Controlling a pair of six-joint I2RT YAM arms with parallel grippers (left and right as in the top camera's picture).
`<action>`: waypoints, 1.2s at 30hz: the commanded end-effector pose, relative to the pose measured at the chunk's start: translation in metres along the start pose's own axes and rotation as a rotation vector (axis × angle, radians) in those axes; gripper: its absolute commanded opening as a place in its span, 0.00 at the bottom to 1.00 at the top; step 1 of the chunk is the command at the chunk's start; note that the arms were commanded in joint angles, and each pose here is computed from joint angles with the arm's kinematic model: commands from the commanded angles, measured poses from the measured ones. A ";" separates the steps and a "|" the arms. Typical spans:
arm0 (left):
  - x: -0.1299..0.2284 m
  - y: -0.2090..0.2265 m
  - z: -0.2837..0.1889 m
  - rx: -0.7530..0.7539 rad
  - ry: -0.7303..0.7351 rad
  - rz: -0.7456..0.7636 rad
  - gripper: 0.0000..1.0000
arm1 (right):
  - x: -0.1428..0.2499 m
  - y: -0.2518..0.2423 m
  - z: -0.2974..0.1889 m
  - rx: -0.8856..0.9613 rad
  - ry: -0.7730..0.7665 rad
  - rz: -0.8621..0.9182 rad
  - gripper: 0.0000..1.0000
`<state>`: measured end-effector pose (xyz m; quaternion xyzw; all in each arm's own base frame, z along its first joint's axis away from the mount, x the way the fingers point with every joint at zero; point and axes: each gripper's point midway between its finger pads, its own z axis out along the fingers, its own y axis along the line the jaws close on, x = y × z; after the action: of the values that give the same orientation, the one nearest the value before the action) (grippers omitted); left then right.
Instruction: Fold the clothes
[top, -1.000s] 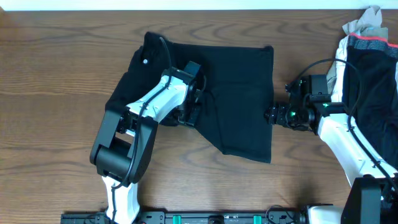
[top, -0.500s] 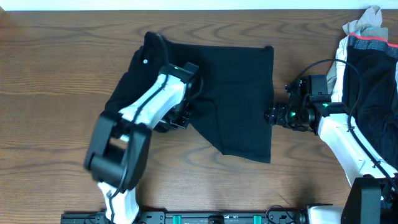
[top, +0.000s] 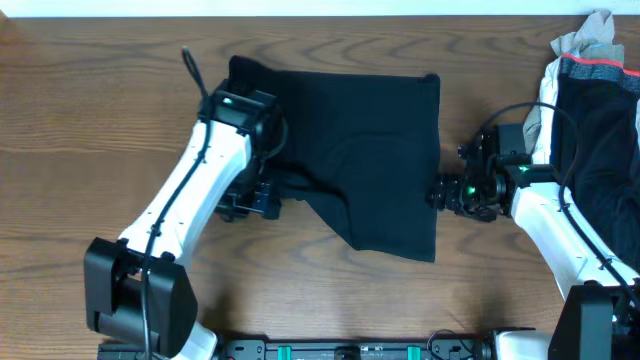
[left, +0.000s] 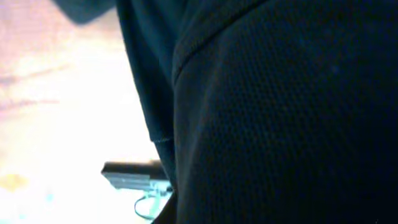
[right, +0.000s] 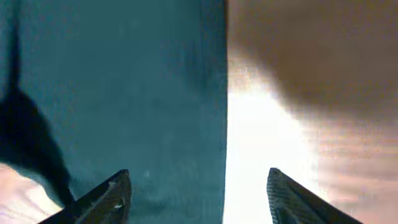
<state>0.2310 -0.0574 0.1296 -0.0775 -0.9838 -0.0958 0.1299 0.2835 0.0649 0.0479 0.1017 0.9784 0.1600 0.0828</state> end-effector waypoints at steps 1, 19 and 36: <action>0.004 0.013 -0.001 -0.008 0.025 -0.049 0.08 | 0.011 -0.004 0.003 0.014 0.051 0.076 0.63; 0.017 0.055 0.003 -0.051 0.090 -0.182 0.08 | 0.105 0.001 0.046 0.075 0.345 0.315 0.56; 0.020 0.061 0.004 -0.054 0.104 -0.198 0.08 | 0.026 -0.072 -0.020 0.348 0.124 0.313 0.01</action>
<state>0.2205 -0.0007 0.1386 0.0140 -0.9766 -0.1292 0.1711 0.2168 0.0443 0.0172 0.2710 0.9555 0.0814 -0.0836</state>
